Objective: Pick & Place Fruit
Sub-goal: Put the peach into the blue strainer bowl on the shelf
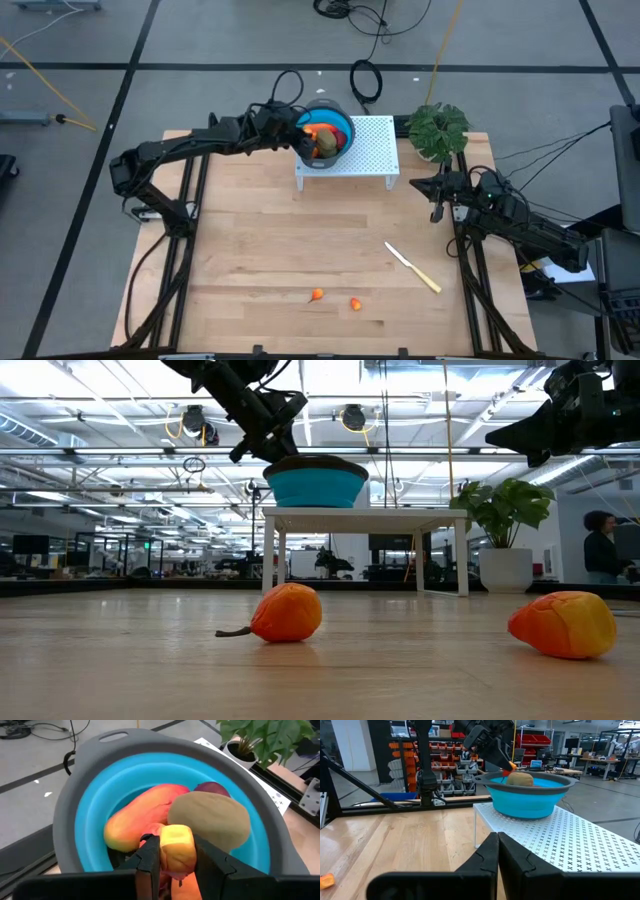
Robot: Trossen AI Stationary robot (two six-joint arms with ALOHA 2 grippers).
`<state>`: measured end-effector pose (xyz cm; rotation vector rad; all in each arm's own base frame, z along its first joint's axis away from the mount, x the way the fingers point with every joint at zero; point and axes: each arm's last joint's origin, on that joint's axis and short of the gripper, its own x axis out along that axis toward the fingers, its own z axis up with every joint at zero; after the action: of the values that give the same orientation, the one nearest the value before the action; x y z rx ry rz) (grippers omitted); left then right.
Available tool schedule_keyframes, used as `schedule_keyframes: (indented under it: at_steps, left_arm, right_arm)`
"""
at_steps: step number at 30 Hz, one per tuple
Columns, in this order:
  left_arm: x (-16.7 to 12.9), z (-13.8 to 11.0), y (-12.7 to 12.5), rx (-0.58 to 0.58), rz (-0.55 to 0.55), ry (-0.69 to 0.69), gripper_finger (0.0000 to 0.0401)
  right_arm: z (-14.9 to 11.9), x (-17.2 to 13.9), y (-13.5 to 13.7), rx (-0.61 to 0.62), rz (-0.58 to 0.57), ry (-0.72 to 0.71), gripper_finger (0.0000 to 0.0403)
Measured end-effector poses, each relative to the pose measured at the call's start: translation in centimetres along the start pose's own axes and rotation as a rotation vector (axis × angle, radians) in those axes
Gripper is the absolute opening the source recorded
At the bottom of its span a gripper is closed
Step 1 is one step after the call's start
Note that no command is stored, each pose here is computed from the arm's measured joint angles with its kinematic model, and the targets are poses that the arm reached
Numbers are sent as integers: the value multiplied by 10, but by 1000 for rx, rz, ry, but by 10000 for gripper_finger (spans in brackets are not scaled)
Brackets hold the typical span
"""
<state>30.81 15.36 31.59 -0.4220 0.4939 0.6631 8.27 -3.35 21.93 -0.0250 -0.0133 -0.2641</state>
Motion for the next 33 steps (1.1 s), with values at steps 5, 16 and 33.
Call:
schedule_keyframes:
  at_steps: [5,16,33]
  left_arm:
    - [0,0,0,-12,-1,1,125]
    - [-19,16,3,-30,-63,-83,195]
    - [-77,-13,-85,-91,-483,22,169]
  right_arm:
    - [0,0,0,0,0,0,0]
    - [0,0,0,14,4,0,0]
    - [0,0,0,46,5,0,0]
